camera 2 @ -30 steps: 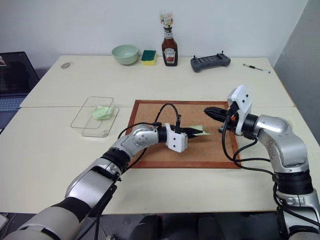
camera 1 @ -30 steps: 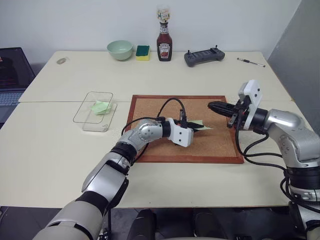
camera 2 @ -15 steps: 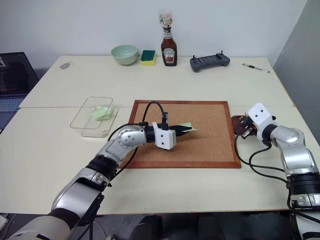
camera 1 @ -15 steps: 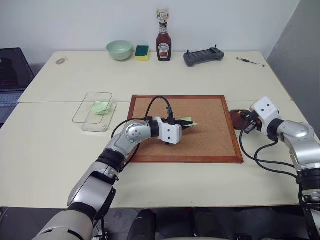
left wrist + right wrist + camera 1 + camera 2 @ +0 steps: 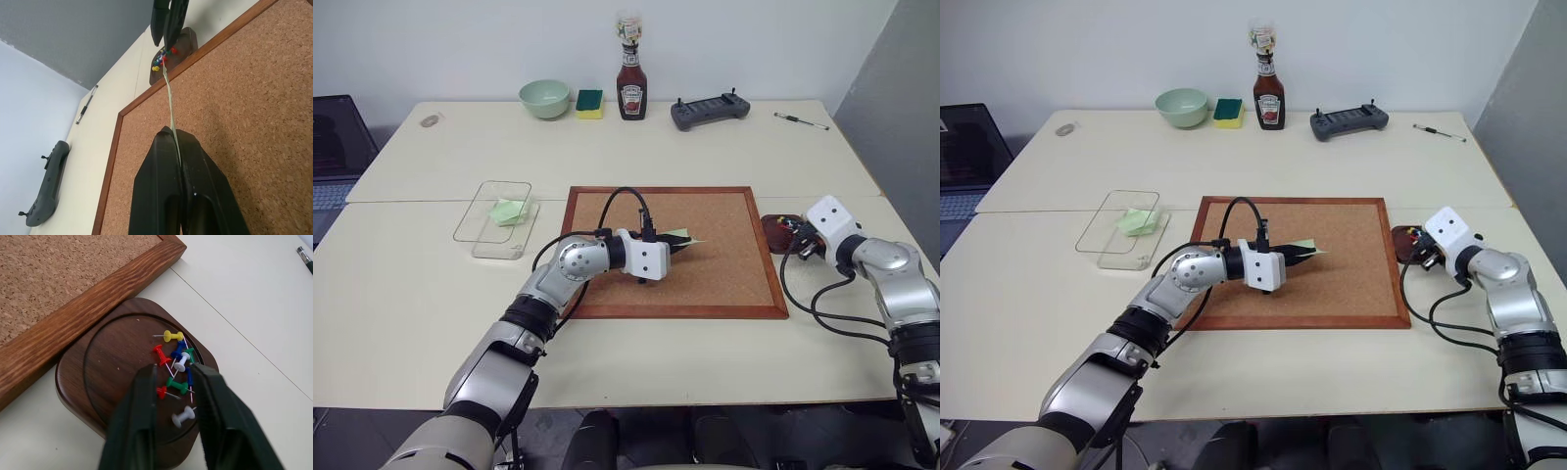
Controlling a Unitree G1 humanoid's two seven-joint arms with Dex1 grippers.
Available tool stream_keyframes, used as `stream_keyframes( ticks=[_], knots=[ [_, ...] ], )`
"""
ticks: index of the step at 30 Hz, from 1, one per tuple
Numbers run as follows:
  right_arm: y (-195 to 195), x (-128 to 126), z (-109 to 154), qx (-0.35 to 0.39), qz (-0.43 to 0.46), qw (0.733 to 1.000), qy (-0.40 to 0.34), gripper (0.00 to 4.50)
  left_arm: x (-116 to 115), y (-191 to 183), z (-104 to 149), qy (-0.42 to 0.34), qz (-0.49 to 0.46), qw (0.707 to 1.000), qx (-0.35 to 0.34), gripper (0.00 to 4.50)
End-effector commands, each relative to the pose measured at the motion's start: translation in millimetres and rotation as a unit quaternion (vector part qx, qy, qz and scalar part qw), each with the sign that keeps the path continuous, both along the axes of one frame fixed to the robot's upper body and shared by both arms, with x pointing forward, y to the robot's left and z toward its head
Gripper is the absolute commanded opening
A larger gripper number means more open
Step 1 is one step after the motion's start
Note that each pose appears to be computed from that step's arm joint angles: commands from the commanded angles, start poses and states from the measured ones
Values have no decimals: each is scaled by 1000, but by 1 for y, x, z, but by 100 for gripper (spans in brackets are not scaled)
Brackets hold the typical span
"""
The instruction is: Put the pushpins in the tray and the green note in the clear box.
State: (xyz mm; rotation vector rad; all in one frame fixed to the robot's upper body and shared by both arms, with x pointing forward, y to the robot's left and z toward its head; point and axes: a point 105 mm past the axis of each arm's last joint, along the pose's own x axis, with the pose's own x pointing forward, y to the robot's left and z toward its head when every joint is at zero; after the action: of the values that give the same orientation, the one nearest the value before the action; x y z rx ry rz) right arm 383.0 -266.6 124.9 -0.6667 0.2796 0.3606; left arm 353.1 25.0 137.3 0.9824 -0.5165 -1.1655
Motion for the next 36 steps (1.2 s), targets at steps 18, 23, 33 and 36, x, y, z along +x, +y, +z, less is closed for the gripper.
stream_keyframes(
  ticks=[18, 23, 33, 36],
  knots=[
    [109, -35, 83, 128, 262, 955, -46, 379, 34, 98, 88, 33, 243, 962, -122, 0],
    [170, -49, 93, 177, 363, 914, -19, 379, 23, 163, 96, 62, 369, 916, -145, 0],
    [236, -60, 88, 199, 453, 869, 13, 379, 1, 270, 81, 92, 557, 806, -180, 0],
    [246, -63, 86, 200, 467, 862, 17, 379, 2, 282, 73, 93, 578, 792, -176, 0]
  ],
)
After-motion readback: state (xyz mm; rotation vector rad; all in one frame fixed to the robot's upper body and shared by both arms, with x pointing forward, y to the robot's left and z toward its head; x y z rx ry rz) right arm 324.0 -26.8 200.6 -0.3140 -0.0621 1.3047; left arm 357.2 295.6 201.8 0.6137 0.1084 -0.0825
